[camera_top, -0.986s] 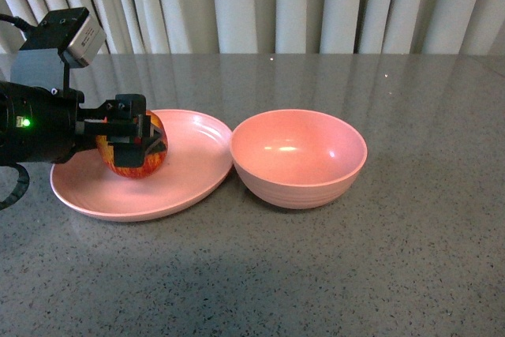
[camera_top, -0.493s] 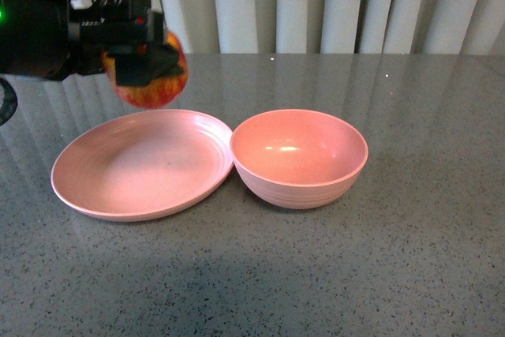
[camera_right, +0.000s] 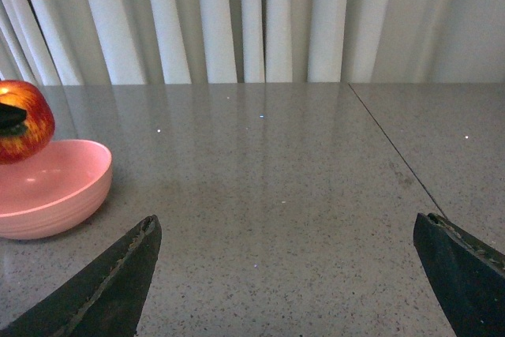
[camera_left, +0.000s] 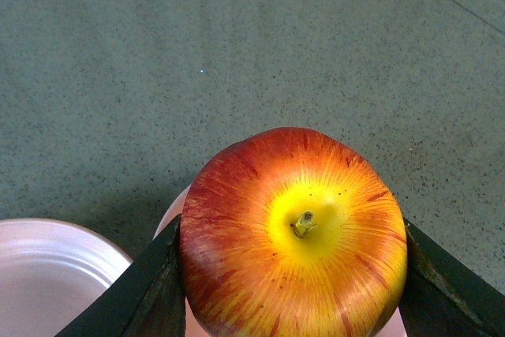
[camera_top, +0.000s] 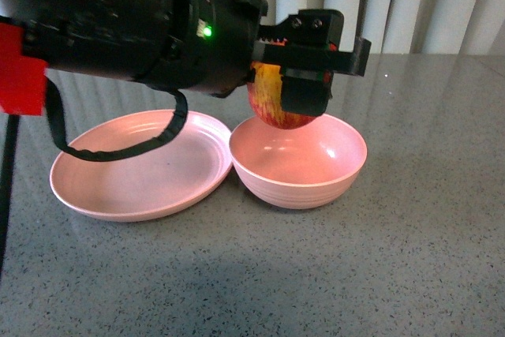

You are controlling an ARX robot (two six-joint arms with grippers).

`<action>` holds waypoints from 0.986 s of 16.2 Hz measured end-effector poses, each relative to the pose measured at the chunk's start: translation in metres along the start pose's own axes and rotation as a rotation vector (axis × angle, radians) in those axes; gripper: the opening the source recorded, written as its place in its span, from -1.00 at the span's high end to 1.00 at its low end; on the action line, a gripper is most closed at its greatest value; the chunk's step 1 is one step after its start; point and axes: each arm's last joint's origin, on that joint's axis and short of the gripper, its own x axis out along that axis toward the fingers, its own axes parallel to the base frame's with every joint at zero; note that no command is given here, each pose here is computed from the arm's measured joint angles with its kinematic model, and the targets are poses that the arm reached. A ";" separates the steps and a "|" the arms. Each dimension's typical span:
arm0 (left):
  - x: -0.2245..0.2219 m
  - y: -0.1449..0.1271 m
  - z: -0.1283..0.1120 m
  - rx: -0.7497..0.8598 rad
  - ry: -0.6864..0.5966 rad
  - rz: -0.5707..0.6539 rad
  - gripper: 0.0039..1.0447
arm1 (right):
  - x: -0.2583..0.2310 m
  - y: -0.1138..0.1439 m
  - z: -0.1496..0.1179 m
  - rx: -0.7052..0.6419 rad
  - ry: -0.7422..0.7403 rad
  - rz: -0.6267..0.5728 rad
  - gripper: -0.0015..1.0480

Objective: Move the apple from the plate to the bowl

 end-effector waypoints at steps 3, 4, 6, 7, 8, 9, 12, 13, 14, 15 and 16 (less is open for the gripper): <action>0.014 -0.004 -0.008 -0.014 0.034 0.000 -0.24 | 0.000 0.000 0.000 0.000 0.000 0.000 -0.87; 0.019 -0.005 -0.010 -0.021 0.043 0.000 -0.24 | 0.000 0.000 0.000 0.000 0.000 0.000 -0.87; 0.029 -0.008 -0.013 -0.041 0.058 -0.008 -0.24 | 0.000 0.000 0.000 0.000 0.000 0.000 -0.87; 0.031 -0.008 -0.013 -0.042 0.059 -0.008 -0.24 | 0.000 0.000 0.000 0.000 0.000 0.000 -0.87; 0.033 -0.008 -0.014 -0.048 0.059 -0.011 -0.24 | 0.000 0.000 0.000 0.000 0.000 0.000 -0.87; 0.035 -0.008 -0.015 -0.052 0.061 -0.012 -0.24 | 0.000 0.000 0.000 0.000 0.000 0.000 -0.87; 0.039 -0.007 -0.021 -0.062 0.083 -0.014 -0.24 | 0.000 0.000 0.000 0.000 0.000 0.000 -0.87; 0.039 -0.007 -0.022 -0.065 0.086 -0.015 -0.24 | 0.000 0.000 0.000 0.000 0.000 0.000 -0.87; 0.039 -0.006 -0.022 -0.068 0.087 -0.014 -0.24 | 0.000 0.000 0.000 0.000 0.000 0.000 -0.87; 0.039 -0.007 -0.022 -0.069 0.091 -0.015 -0.24 | 0.000 0.000 0.000 0.000 0.000 0.000 -0.87; 0.039 -0.007 -0.023 -0.070 0.095 -0.018 -0.24 | 0.000 0.000 0.000 0.000 0.000 0.000 -0.87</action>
